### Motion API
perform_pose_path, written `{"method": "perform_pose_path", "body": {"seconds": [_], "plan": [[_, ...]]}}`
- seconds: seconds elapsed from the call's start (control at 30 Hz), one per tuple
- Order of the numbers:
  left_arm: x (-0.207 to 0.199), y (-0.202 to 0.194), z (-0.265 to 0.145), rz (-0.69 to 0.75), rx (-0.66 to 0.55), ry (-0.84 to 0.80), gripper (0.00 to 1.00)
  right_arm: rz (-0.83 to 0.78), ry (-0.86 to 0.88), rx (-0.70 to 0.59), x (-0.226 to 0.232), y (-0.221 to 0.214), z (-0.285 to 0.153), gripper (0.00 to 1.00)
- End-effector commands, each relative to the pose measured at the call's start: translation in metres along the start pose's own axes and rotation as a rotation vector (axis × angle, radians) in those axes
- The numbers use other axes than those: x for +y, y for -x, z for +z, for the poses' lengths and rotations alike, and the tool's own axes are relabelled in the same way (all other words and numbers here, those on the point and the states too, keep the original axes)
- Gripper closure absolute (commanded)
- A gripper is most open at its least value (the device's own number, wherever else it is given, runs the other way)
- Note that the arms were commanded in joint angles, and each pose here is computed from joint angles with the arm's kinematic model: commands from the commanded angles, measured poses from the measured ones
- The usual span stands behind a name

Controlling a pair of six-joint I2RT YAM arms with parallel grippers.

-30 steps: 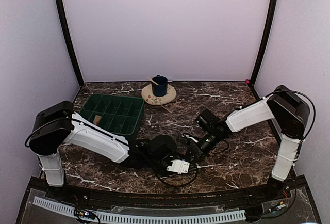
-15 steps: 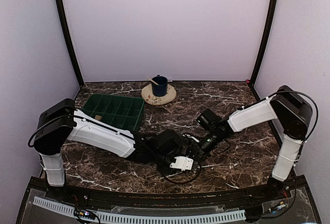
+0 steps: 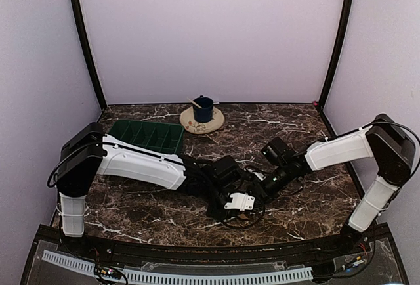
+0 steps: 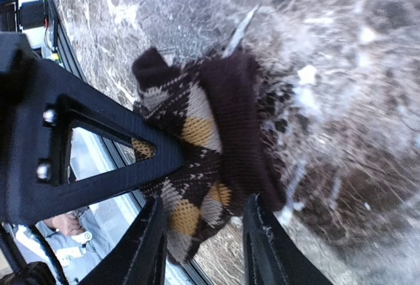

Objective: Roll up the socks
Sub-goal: Pick up the sock from the center of the board.

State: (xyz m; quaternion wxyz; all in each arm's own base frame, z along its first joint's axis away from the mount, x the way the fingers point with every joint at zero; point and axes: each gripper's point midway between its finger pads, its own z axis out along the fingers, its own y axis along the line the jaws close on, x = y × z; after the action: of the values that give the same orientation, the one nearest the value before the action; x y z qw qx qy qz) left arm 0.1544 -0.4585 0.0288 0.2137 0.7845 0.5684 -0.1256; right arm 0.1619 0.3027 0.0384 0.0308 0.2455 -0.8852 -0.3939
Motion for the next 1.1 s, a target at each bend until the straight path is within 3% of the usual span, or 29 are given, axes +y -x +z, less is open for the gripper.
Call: {"method": "perform_pose_path", "body": {"seconds": [0.0, 0.33, 0.63, 1.07], "plan": [[-0.067, -0.052, 0.012, -0.112, 0.182, -0.299, 1.00, -0.020, -0.051, -0.099, -0.002, 0.015, -0.014, 0.63], [-0.075, -0.054, 0.014, -0.189, 0.210, -0.397, 1.00, -0.030, -0.184, -0.215, -0.016, 0.020, -0.035, 0.61], [-0.071, -0.061, 0.017, -0.287, 0.227, -0.468, 1.00, -0.013, -0.307, -0.410, -0.024, 0.019, -0.067, 0.61], [-0.056, -0.069, 0.016, -0.409, 0.212, -0.513, 1.00, -0.099, -0.436, -0.555, -0.001, 0.000, -0.078, 0.61]]}}
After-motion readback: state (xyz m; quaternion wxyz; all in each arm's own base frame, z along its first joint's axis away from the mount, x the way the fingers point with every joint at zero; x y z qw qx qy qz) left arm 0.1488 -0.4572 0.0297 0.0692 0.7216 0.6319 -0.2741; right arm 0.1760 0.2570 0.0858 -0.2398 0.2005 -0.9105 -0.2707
